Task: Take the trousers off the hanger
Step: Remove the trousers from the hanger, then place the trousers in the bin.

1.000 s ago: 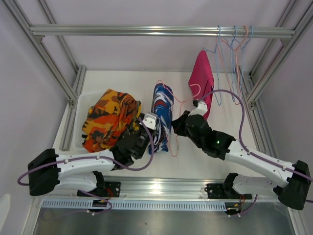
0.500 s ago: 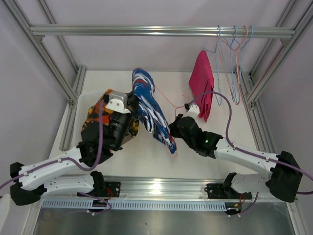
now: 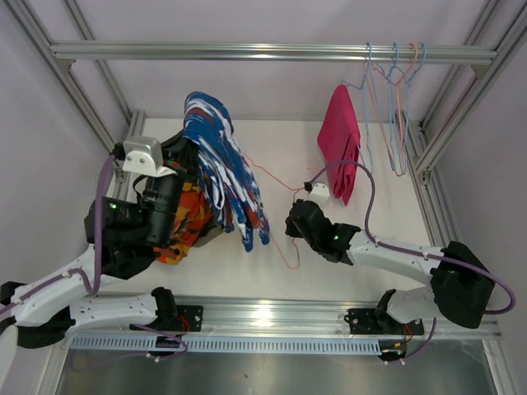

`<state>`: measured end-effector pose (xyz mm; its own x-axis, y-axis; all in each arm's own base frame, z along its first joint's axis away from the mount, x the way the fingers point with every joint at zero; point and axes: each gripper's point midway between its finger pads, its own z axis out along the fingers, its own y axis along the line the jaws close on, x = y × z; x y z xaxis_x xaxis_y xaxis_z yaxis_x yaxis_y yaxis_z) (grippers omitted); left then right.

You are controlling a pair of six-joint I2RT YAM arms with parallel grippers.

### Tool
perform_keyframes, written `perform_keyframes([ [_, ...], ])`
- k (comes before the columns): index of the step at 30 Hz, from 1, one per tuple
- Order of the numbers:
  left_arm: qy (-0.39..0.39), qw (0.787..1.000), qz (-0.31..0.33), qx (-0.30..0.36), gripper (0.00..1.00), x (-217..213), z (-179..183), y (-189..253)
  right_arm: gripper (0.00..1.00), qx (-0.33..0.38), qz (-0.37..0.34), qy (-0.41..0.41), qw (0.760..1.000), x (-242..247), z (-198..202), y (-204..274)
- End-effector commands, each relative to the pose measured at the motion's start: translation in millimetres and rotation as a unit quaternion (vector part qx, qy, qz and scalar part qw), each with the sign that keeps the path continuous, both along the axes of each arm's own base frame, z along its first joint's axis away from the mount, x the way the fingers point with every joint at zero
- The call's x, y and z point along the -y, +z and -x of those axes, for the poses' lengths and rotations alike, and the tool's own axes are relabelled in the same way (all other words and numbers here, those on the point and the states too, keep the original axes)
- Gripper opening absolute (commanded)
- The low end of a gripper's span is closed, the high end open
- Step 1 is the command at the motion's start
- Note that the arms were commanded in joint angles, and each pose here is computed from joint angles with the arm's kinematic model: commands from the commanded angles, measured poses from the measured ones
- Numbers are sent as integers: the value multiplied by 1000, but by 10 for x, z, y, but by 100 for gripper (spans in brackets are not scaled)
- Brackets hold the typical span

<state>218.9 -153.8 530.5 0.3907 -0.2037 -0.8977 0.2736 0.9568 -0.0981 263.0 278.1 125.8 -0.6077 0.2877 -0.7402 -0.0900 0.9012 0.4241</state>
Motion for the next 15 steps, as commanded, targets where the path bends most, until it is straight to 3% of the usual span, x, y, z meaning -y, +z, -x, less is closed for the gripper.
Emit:
perform_keyframes([
  [1, 10, 996, 72, 60, 0, -447, 199, 594, 0, 17, -11, -16, 1000, -20, -113, -23],
  [9, 88, 989, 73, 94, 1, -1093, 357, 930, 0, 5, -15, -5, 1000, 20, -98, -182],
  [15, 170, 980, 59, 81, 0, -1530, 396, 870, 0, -4, -8, -2, 1000, 83, -86, -286],
])
